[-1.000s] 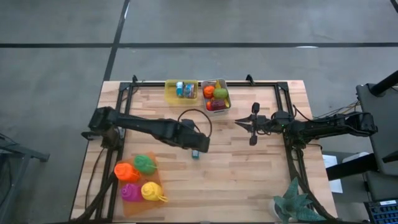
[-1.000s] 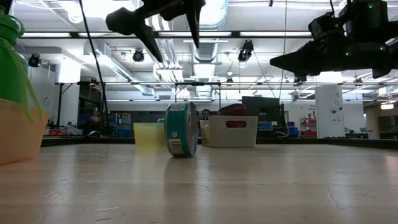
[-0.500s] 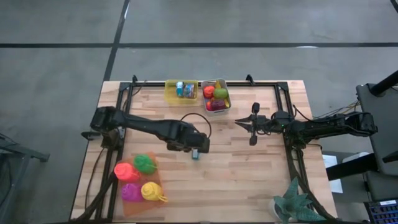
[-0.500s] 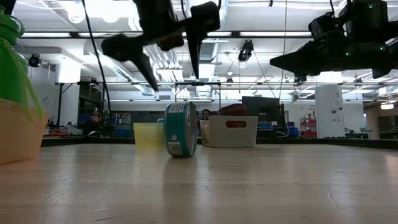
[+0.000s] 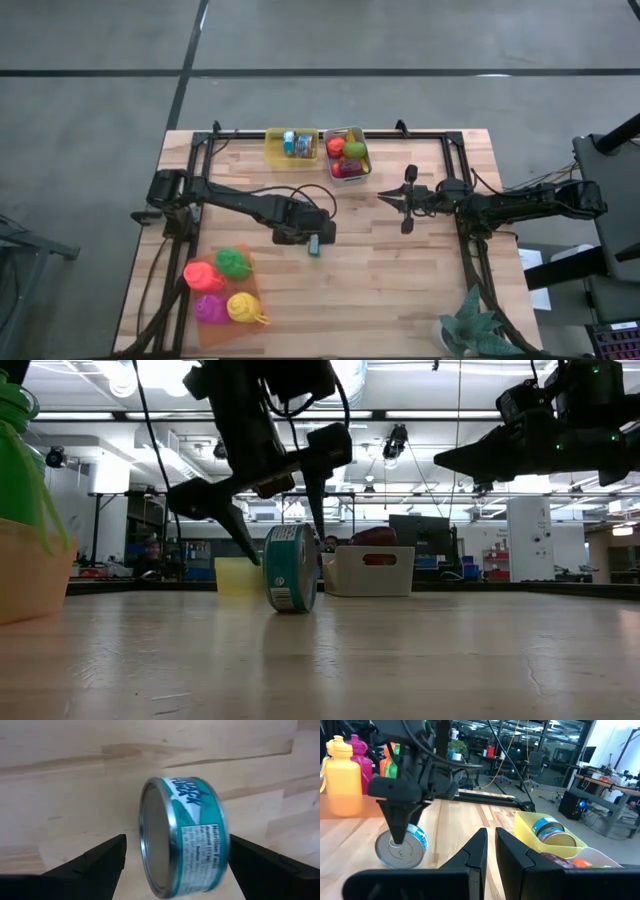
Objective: Pick & Place Food Item
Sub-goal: Put the blue tuna can into the yellow bin
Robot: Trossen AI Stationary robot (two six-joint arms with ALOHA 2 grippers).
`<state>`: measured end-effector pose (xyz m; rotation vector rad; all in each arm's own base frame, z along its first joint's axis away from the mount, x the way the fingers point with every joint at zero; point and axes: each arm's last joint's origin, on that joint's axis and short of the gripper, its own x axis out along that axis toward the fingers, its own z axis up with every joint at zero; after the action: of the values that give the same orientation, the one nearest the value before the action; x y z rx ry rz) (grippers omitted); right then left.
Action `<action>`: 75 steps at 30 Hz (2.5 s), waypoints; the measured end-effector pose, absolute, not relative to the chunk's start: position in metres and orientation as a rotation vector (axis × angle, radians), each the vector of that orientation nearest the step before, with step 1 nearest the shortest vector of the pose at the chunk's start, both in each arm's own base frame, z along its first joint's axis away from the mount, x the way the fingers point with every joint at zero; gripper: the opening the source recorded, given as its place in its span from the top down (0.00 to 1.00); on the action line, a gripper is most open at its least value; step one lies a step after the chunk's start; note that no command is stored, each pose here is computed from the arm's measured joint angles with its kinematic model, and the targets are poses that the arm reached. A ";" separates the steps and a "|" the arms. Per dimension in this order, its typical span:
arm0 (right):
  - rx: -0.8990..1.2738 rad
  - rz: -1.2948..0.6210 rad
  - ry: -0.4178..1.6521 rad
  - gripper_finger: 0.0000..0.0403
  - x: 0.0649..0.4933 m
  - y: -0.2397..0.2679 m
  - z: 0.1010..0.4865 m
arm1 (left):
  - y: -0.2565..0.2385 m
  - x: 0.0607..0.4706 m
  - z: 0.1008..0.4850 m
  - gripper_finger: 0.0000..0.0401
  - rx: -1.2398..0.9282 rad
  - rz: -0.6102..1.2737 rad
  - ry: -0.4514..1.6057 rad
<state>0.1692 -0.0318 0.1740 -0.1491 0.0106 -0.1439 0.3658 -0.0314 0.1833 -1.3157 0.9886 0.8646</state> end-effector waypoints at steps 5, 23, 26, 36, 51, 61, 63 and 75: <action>-0.149 -0.144 0.011 0.92 0.169 -0.032 0.174 | -0.021 0.361 0.167 0.15 -1.345 0.869 0.969; -0.149 -0.144 0.011 0.92 0.169 -0.032 0.174 | -0.017 0.359 0.156 0.68 -1.381 0.829 0.966; -0.149 -0.144 0.011 0.92 0.169 -0.032 0.174 | -0.016 0.358 0.156 0.69 -1.375 0.834 0.969; -0.149 -0.144 0.010 0.92 0.169 -0.032 0.174 | -0.012 0.358 0.156 0.69 -1.365 0.832 0.969; -0.149 -0.144 0.010 0.92 0.169 -0.032 0.174 | 0.001 0.356 0.172 0.69 -1.293 0.814 0.888; -0.149 -0.144 0.010 0.92 0.169 -0.032 0.174 | 0.022 0.328 0.234 0.69 -1.090 0.898 0.613; -0.149 -0.144 0.010 0.92 0.169 -0.032 0.174 | 0.030 0.316 0.249 0.69 -1.037 0.937 0.574; -0.149 -0.144 0.010 0.92 0.169 -0.032 0.174 | 0.090 0.252 0.303 0.69 -0.903 1.168 0.375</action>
<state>0.1693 -0.0318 0.1741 -0.1493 0.0102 -0.1436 0.2516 0.0902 0.3035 -0.9030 0.3754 1.1678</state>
